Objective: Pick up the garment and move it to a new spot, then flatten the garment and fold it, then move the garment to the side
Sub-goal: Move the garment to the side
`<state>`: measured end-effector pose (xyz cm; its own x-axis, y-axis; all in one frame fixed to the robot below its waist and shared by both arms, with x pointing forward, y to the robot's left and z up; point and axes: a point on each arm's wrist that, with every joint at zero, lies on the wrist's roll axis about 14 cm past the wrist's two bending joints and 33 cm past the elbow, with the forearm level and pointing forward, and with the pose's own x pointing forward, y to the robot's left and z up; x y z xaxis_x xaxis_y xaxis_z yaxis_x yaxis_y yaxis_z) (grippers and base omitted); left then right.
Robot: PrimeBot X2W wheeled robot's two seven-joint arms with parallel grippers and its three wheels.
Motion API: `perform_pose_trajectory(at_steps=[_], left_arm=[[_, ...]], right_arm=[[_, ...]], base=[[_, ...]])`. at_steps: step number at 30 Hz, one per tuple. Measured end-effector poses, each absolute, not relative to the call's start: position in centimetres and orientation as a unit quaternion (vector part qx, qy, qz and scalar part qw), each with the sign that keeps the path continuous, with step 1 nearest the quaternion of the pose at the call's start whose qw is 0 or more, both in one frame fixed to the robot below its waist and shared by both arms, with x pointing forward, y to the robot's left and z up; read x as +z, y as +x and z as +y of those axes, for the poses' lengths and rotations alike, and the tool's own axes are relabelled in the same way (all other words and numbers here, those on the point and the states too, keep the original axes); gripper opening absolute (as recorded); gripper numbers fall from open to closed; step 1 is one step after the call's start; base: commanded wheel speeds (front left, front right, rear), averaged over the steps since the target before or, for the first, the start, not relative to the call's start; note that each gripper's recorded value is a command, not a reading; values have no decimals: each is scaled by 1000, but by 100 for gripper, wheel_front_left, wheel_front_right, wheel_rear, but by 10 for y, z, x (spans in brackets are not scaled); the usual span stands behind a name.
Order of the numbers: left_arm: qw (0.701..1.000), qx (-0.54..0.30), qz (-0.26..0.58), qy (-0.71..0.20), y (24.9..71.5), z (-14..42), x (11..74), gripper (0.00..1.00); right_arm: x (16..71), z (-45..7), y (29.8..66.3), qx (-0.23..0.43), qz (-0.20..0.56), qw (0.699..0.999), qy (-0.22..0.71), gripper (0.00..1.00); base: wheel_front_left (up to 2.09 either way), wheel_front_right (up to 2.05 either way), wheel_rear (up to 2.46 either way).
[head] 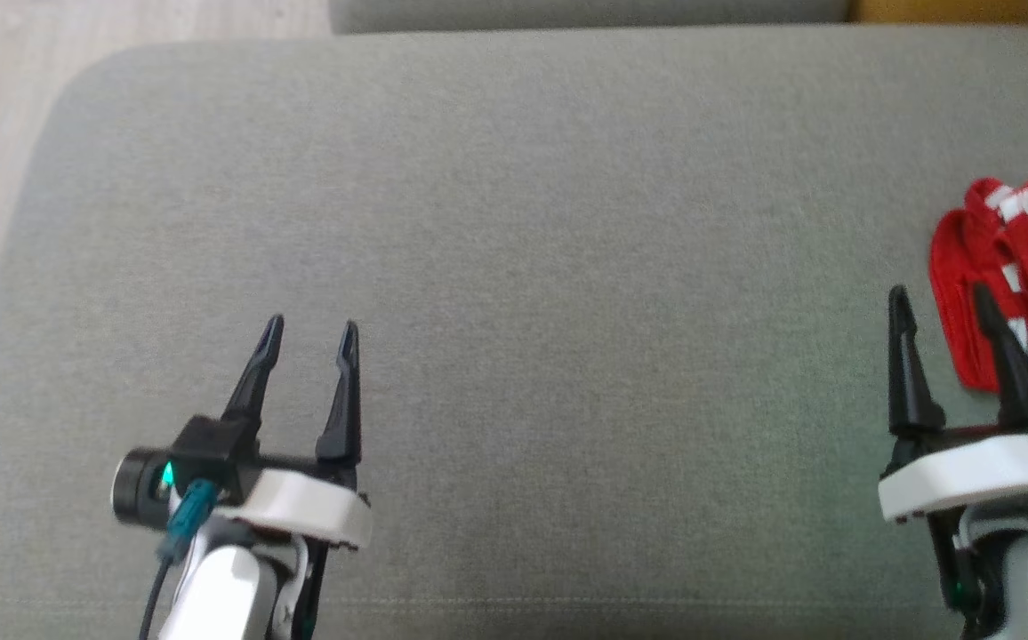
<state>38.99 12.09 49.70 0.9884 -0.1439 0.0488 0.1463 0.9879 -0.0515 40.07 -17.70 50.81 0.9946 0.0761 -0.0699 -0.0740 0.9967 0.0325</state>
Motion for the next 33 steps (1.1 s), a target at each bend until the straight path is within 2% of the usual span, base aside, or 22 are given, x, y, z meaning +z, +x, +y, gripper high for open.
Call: perform_pose_trajectory(at_steps=[15,33], left_arm=[[998,-46,-13,-27,349,140,498,100],[999,-41,-12,-16,345,143,501,100]], right_arm=[[508,-173,351,45,49,997,25,100],[512,-172,346,45,42,997,37,100]], base=[[0,0,0],[0,0,0]])
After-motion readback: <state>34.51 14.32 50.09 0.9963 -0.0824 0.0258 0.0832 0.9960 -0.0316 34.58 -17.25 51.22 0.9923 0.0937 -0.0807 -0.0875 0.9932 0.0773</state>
